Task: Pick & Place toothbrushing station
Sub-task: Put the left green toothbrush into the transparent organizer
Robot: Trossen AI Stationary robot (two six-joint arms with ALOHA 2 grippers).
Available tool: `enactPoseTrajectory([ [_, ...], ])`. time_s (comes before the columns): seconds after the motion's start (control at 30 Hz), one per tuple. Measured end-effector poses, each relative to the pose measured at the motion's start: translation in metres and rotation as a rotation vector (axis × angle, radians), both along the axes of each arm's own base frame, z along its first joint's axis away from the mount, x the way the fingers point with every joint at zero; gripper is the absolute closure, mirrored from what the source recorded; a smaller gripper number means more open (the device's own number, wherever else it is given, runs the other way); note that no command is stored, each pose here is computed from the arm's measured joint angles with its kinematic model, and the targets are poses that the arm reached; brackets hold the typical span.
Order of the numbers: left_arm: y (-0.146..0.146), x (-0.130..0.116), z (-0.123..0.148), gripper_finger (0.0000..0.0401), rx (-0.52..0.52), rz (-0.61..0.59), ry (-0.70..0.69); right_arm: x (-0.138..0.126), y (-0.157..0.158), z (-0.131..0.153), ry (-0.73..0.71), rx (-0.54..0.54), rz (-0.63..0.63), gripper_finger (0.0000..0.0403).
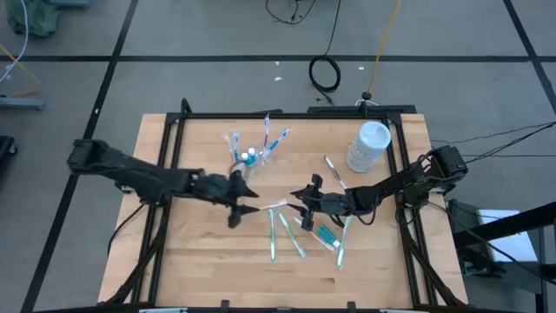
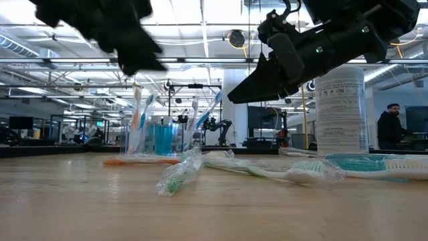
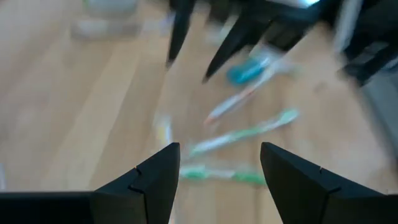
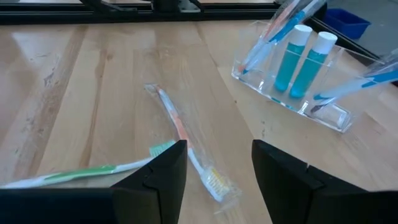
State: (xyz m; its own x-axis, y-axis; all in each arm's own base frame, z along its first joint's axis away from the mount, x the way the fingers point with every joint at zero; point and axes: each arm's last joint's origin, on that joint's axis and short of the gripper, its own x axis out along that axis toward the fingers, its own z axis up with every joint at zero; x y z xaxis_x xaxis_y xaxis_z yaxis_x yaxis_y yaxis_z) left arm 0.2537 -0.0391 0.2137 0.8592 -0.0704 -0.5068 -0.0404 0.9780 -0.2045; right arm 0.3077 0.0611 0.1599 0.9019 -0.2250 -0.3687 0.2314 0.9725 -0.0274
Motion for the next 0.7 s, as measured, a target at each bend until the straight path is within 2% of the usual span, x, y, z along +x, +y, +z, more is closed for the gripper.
enactPoseTrajectory([
  [0.13,-0.004,0.028,-0.026,0.0171,-0.009,-0.021,0.124,0.0,0.0,0.0,0.007,-0.026,0.01,0.0231],
  [0.17,-0.004,0.033,-0.031,0.0171,-0.041,-0.002,0.151,0.0,0.0,0.0,0.009,-0.03,0.012,0.0232],
  [0.3,-0.006,0.049,-0.056,0.0171,-0.267,0.189,0.269,0.0,0.0,-0.001,0.021,-0.039,0.015,0.0232],
  [0.47,-0.013,0.057,-0.078,0.0171,-0.516,0.401,0.334,-0.001,0.0,-0.002,0.032,-0.042,0.016,0.0232],
  [0.7,-0.014,0.066,-0.093,0.0171,-0.596,0.511,0.281,-0.001,0.0,-0.002,0.032,-0.042,0.015,0.0232],
])
